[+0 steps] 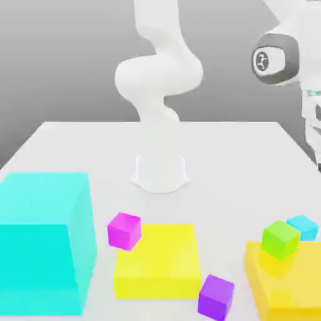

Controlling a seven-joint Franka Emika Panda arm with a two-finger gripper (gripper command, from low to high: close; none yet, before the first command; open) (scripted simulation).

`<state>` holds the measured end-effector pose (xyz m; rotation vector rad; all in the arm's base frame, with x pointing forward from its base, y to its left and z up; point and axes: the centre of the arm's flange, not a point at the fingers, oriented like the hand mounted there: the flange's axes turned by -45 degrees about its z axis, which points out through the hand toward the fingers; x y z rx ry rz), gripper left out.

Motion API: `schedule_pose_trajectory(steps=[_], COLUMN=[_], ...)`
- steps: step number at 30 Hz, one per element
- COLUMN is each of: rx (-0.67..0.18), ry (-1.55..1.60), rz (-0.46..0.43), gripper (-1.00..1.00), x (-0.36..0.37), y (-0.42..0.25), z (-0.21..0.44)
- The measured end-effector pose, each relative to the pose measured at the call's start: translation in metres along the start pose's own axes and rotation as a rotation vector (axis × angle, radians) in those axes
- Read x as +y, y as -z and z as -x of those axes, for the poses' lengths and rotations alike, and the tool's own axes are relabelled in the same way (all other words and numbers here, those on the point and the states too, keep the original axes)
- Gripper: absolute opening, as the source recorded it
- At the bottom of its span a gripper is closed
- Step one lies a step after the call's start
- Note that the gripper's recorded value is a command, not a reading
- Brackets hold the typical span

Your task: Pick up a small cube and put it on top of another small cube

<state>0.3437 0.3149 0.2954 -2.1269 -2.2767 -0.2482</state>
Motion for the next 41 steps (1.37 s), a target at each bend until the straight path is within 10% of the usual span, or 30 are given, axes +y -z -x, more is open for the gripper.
schedule_pose_trajectory(steps=[11, 12, 37, 38, 41], rx=[-0.098, -0.098, -0.119, -0.120, -0.120], ry=[0.388, 0.389, 0.006, 0.005, 0.004], rz=[-0.127, -0.127, -0.108, -0.108, -0.108], gripper=[0.00, -1.00, -1.00, 1.00, 1.00], x=[-0.087, -0.088, 0.029, 0.028, 0.028], y=[-0.150, -0.156, -0.024, -0.032, -0.032], z=[-0.012, -0.011, 0.077, 0.079, 0.079])
